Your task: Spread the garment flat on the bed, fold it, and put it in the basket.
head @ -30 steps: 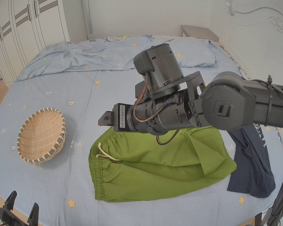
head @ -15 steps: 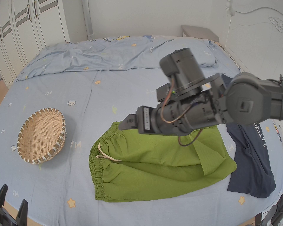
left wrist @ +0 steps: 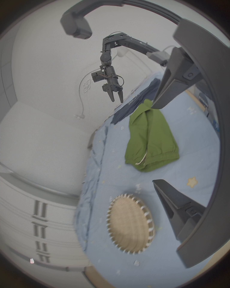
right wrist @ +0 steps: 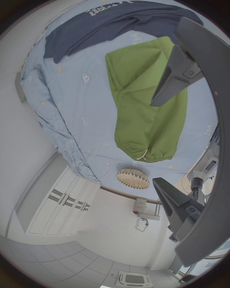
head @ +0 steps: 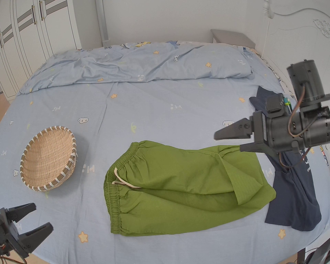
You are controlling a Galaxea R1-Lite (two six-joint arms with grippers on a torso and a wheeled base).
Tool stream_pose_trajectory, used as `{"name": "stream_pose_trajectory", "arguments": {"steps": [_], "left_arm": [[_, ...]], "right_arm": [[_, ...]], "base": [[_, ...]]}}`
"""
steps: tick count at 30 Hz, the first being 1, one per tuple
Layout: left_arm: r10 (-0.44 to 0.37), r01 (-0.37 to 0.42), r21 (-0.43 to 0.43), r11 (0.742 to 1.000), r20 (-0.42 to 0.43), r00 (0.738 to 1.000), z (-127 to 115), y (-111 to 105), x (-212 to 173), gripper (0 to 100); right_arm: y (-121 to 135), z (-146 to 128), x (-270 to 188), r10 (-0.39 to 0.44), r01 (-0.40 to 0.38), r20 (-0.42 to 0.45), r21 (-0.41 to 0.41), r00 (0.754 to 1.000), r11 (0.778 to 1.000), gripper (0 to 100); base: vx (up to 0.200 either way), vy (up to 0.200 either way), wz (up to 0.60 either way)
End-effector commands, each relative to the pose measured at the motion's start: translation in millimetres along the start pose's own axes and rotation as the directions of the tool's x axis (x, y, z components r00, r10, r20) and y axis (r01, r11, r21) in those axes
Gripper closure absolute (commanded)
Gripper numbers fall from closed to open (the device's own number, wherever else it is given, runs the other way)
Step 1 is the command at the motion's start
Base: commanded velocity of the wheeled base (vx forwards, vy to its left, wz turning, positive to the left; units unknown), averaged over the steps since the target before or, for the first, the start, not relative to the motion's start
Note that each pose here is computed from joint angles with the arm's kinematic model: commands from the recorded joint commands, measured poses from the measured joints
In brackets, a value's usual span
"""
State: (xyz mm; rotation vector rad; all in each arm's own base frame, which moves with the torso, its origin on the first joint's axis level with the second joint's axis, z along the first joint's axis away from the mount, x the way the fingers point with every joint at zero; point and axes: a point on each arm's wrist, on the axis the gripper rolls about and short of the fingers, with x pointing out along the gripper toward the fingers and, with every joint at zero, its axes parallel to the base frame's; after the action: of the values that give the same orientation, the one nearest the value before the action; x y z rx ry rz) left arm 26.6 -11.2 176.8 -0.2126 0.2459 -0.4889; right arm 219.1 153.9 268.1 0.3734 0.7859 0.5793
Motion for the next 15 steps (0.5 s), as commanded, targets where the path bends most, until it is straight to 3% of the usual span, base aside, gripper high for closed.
{"name": "stream_pose_trajectory", "arguments": {"steps": [1, 5, 9, 15], "left_arm": [[-0.303, 0.15, -0.389, 0.909, -0.37, 0.878, -15.5, 51.0, 104.9, 0], [-0.362, 0.141, -0.464, 0.875, -0.431, 0.826, -33.7, 71.1, 138.8, 0], [-0.378, 0.139, -0.459, 0.878, -0.485, 0.789, -49.9, 83.9, 168.0, 0], [-0.37, 0.105, -0.46, 0.882, -0.538, 0.758, -72.4, 91.1, 173.1, 0]], "right_arm": [[-52.6, -40.7, -72.1, -0.053, 0.039, 0.148, 0.097, 0.988, 0.995, 0], [-58.3, -39.1, -75.8, -0.058, 0.039, 0.175, 0.107, 0.983, 0.994, 0], [-58.9, -41.0, -74.1, -0.059, 0.041, 0.164, 0.108, 0.985, 0.993, 0], [-61.0, -43.7, -72.5, -0.063, 0.046, 0.158, 0.111, 0.985, 0.993, 0]], "base": [[0.0, 0.0, 0.0], [0.0, 0.0, 0.0], [0.0, 0.0, 0.0], [0.0, 0.0, 0.0]]}}
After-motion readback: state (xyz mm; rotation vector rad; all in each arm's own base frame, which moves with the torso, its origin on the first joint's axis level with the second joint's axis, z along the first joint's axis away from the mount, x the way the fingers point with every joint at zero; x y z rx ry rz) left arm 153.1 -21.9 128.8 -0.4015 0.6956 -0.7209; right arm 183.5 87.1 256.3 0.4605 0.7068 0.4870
